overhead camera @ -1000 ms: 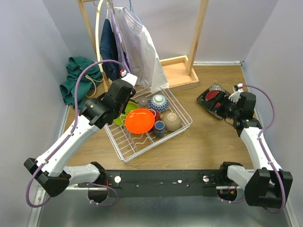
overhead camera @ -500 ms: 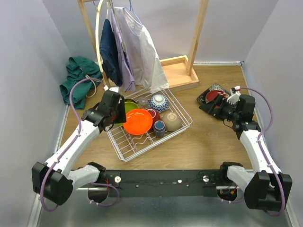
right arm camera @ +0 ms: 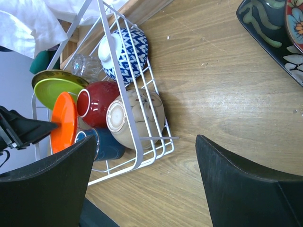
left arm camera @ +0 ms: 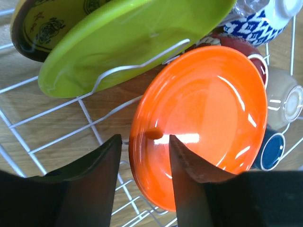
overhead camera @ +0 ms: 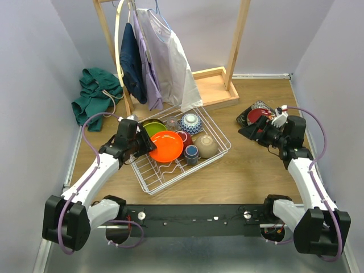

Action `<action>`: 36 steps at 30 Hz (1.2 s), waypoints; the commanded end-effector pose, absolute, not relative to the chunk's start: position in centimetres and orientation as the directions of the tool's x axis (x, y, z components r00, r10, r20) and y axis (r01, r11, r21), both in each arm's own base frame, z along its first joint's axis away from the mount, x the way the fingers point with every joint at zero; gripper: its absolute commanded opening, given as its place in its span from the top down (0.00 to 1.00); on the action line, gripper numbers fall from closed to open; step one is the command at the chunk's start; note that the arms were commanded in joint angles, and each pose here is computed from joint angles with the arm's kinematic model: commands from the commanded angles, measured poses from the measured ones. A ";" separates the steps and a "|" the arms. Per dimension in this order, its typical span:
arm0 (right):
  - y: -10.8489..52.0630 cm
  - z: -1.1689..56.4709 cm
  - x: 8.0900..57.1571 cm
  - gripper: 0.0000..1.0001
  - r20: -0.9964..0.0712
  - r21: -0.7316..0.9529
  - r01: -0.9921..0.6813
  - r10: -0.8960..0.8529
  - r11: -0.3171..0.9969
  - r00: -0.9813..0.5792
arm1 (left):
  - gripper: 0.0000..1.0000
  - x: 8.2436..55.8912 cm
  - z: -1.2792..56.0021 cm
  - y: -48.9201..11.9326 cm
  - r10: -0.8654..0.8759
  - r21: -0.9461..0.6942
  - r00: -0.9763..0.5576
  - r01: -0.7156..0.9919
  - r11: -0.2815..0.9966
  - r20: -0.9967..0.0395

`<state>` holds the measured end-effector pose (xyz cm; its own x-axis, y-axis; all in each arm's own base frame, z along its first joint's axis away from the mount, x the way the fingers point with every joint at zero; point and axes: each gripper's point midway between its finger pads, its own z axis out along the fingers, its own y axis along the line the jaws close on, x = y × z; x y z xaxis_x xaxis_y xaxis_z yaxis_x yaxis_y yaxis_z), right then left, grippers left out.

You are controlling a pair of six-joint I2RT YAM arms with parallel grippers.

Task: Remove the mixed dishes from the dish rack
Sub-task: Pick up the plate from the dish rack.

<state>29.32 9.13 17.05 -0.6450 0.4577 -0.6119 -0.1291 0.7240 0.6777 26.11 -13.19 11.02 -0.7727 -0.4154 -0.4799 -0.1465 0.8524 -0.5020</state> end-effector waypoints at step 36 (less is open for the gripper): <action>16.6 21.9 27.9 0.08 -0.577 0.778 -0.325 0.406 0.538 -0.709 | 1.00 25.7 22.9 -18.4 -0.494 -0.777 -0.700 0.139 0.614 -0.515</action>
<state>27.71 14.39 19.63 -0.7092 0.4105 -0.5732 -0.2720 0.5908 0.7596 25.67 -15.97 20.14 -0.6865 -0.5206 -0.5077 0.0323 0.6757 -0.7365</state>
